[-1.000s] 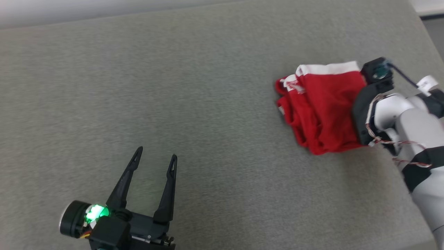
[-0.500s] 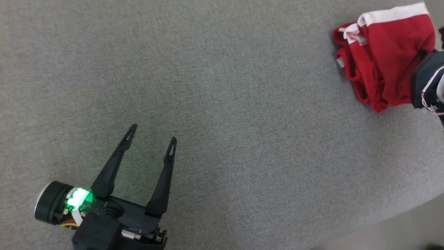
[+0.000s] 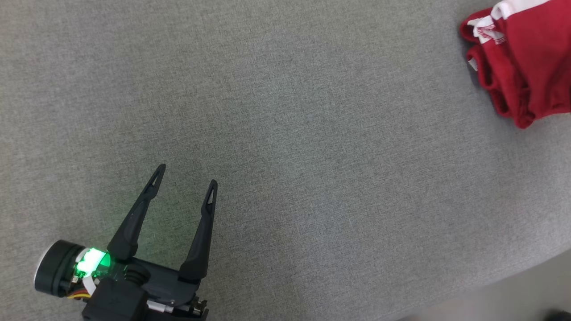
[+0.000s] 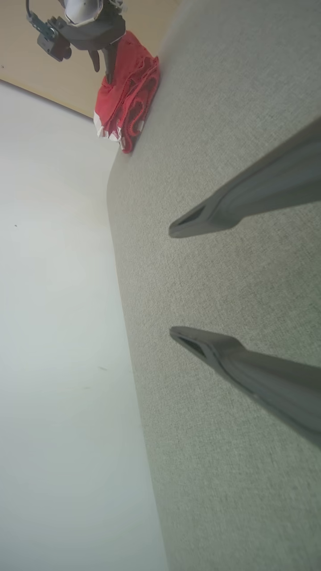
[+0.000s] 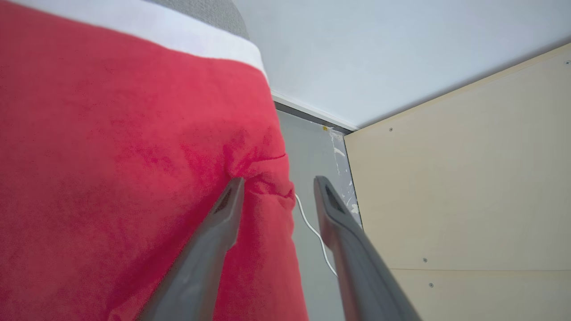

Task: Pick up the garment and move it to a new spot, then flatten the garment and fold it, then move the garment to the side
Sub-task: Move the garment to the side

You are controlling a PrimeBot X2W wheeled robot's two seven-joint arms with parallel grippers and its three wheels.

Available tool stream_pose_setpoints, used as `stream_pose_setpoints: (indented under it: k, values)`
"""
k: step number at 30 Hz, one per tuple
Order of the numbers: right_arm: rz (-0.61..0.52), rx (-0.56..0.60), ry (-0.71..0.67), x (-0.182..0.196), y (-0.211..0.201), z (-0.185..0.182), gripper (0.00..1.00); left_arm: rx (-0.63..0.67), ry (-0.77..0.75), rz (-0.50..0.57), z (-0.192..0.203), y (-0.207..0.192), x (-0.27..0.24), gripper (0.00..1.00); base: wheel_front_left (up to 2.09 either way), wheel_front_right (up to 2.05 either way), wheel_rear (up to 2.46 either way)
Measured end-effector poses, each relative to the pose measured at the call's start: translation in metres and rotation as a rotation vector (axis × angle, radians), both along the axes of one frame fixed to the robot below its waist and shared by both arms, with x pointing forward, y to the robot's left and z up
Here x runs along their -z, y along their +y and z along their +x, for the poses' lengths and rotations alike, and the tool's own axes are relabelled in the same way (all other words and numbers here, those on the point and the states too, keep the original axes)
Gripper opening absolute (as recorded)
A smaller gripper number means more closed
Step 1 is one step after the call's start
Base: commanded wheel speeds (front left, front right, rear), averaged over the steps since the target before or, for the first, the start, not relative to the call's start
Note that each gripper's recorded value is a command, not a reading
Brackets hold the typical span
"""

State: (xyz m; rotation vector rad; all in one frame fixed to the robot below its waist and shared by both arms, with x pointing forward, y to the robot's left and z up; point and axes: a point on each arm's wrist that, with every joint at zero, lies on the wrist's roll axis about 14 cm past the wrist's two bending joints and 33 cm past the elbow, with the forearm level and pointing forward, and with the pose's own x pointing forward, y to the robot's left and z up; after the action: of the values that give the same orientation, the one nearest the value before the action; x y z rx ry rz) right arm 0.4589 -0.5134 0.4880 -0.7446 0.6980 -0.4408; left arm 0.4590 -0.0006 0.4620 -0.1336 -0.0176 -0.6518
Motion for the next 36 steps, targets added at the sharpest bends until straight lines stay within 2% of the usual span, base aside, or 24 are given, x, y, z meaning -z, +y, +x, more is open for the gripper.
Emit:
stream_pose_setpoints:
  k: [5, 9, 19, 21, 24, 31, 36]
  values:
    - [0.028, 0.012, -0.048, -0.003, -0.002, -0.008, 1.0, -0.009, -0.002, -0.021, -0.004, 0.0, -0.003, 1.0, 0.0, 0.0, 0.0]
    - [0.084, 0.006, -0.148, -0.008, 0.001, -0.02, 1.0, -0.038, 0.0, -0.044, -0.01, 0.0, -0.006, 1.0, 0.0, 0.0, 0.0]
    - [0.269, 0.034, -0.404, -0.009, 0.023, -0.071, 1.0, -0.287, 0.045, 0.002, -0.038, 0.051, -0.007, 1.0, 0.0, 0.0, 0.0]
    - [0.335, 0.028, -0.495, -0.012, 0.038, -0.071, 1.0, -0.341, 0.042, 0.003, -0.044, 0.064, -0.012, 1.0, 0.0, 0.0, 0.0]
    - [0.379, -0.041, -0.575, -0.02, 0.066, -0.071, 1.0, -0.402, 0.035, -0.001, -0.055, 0.08, -0.02, 1.0, 0.0, 0.0, 0.0]
    - [0.525, -0.172, -0.663, 0.001, 0.152, -0.092, 1.0, -0.467, 0.005, -0.032, -0.08, 0.103, -0.039, 1.0, 0.0, 0.0, 0.0]
    - [0.633, -0.254, -0.769, -0.007, 0.219, -0.096, 1.0, -0.564, -0.006, -0.046, -0.093, 0.132, -0.046, 1.0, 0.0, 0.0, 0.0]
